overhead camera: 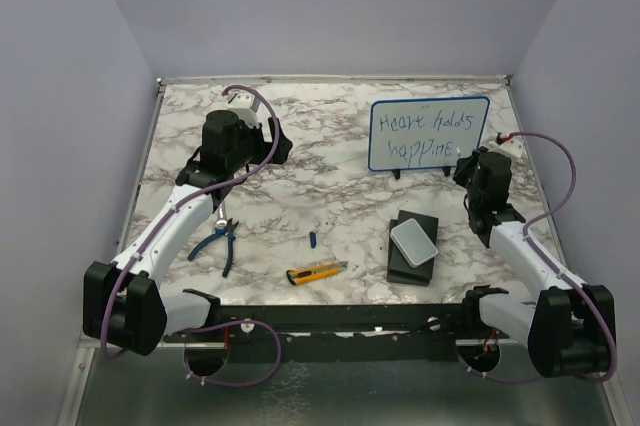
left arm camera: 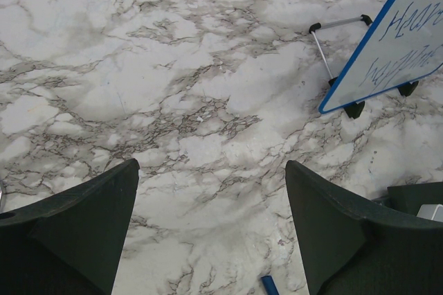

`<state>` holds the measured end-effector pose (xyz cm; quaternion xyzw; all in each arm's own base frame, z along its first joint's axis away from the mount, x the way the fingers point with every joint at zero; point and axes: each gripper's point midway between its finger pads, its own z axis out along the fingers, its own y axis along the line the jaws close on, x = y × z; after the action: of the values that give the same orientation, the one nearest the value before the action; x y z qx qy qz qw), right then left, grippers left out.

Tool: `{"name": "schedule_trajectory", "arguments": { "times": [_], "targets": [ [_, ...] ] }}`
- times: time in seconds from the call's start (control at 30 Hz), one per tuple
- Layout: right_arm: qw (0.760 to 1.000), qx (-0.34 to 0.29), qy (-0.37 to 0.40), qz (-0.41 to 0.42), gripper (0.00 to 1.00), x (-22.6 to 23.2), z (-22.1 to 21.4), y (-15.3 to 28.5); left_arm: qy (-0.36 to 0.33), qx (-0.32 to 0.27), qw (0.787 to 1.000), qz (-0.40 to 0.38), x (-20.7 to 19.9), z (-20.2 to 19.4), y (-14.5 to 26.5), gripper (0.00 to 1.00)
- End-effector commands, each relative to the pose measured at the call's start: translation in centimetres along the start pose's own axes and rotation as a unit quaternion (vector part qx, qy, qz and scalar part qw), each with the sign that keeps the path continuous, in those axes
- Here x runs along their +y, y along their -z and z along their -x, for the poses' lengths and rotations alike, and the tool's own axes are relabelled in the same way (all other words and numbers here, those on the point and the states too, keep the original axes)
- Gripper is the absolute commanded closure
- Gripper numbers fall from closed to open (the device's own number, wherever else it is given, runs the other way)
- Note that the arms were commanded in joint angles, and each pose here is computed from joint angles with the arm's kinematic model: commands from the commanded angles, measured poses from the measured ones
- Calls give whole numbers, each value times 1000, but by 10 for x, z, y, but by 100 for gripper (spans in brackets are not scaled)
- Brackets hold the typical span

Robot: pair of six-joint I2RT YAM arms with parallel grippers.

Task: Write a sentence on the whiteboard

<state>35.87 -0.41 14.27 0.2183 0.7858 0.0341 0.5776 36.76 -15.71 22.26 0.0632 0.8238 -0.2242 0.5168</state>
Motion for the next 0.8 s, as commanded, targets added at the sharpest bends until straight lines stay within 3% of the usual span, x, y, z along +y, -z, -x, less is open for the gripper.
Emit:
{"name": "schedule_trajectory", "arguments": {
  "times": [0.0, 0.77],
  "targets": [
    [999, -22, -1, -45, 100, -15, 13, 0, -3, -13, 1000, 4, 2, 5, 4, 13],
    [998, -20, 6, -61, 100, -15, 22, -24, -5, -14, 1000, 4, 3, 5, 4, 12]
  ]
}}
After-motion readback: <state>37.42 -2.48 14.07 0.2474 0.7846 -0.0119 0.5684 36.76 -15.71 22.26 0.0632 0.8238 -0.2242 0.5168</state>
